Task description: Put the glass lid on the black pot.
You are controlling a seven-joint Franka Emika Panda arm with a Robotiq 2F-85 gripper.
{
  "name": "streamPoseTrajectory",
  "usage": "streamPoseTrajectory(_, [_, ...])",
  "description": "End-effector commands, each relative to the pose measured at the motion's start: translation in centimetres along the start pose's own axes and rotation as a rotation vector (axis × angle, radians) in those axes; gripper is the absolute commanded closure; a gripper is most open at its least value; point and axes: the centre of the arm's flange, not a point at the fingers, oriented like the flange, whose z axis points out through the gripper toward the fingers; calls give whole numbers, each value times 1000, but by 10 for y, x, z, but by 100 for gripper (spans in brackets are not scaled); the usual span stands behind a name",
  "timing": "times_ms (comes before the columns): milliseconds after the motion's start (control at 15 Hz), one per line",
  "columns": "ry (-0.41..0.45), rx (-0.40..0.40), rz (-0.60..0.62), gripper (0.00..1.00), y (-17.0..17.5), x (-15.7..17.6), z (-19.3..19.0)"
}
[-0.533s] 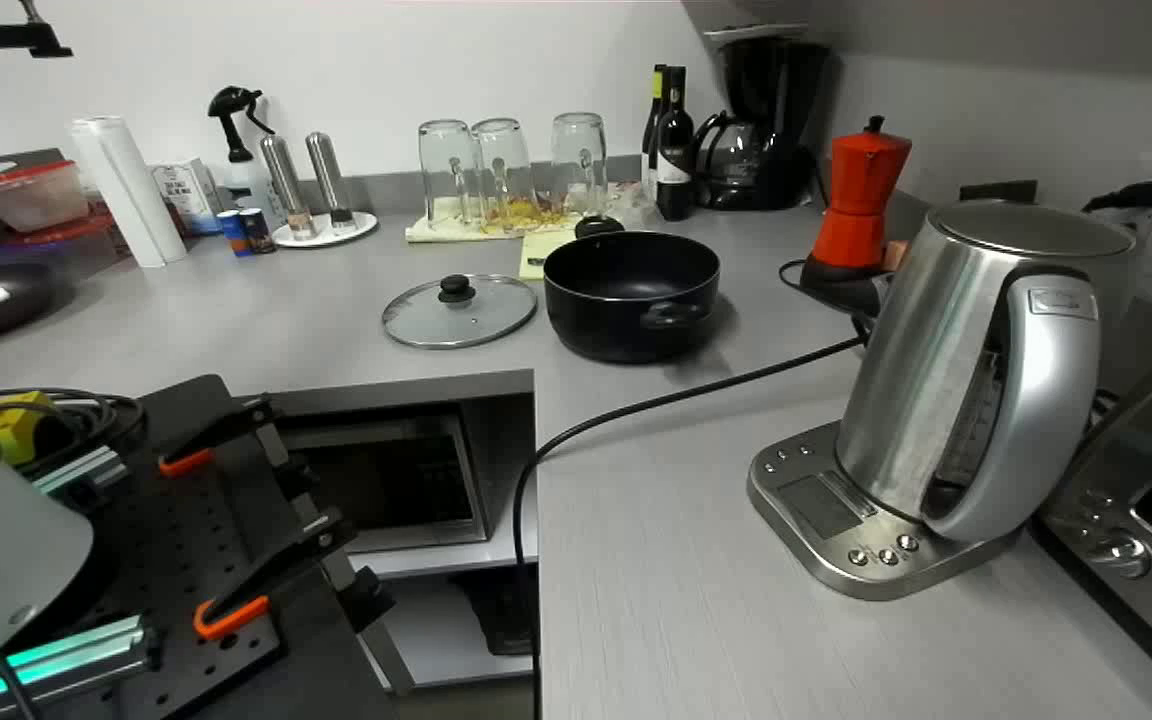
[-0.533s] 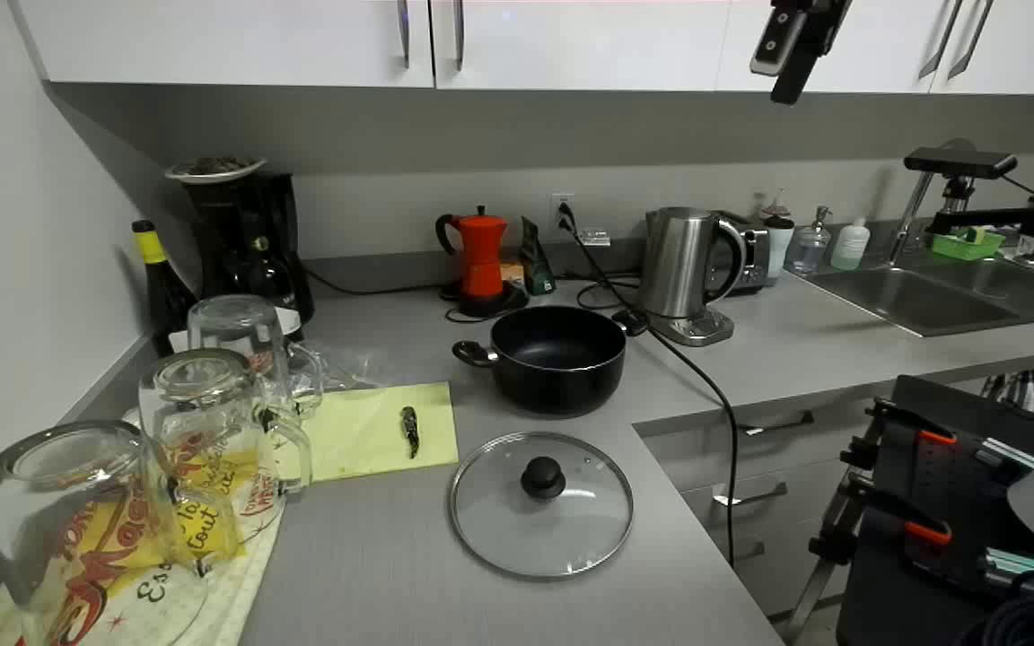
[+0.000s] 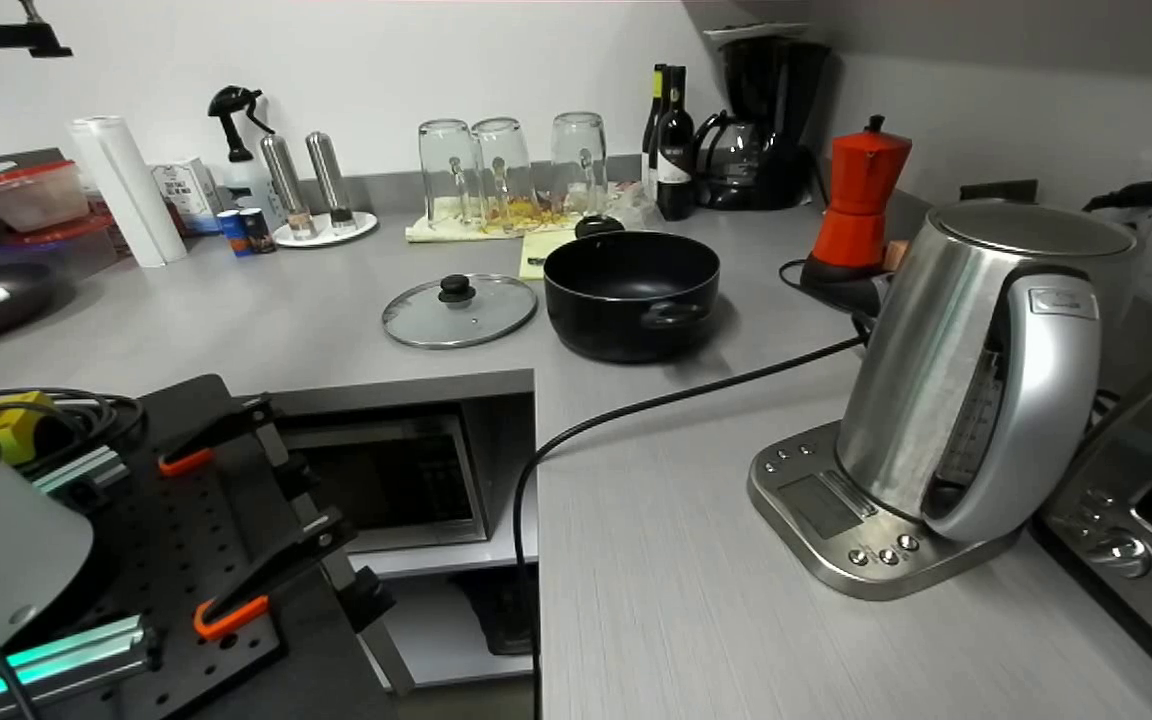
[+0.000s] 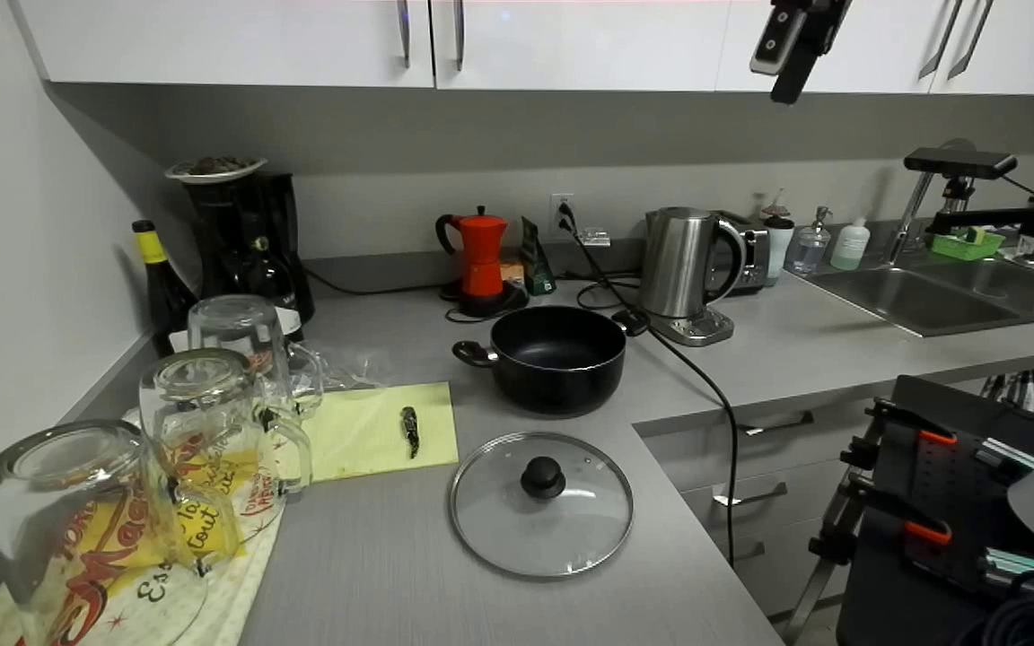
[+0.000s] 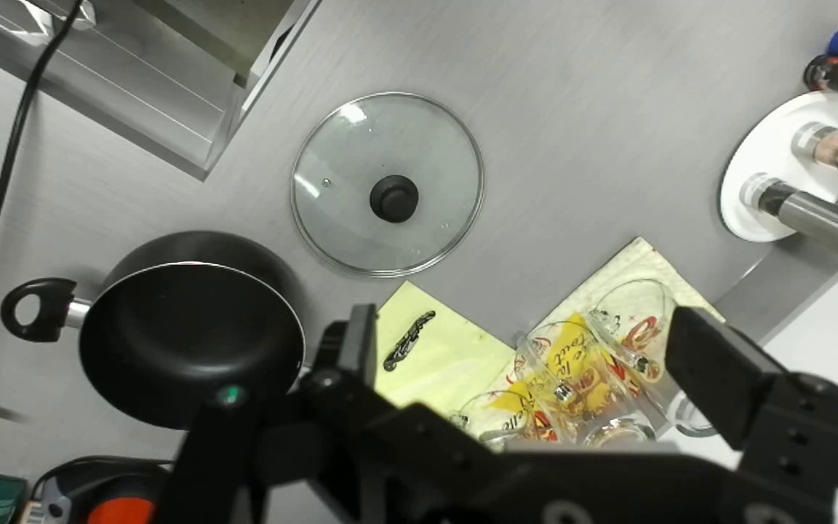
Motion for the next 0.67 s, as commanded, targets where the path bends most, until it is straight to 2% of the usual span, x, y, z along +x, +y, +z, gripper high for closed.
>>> streamPoseTrajectory(0, [-16, -17, 5, 0, 2, 12, 10])
streamPoseTrajectory(267, [-81, -71, 4, 0, 3, 34, 47])
streamPoseTrajectory(600, [-189, -152, -20, 0, 6, 67, 119])
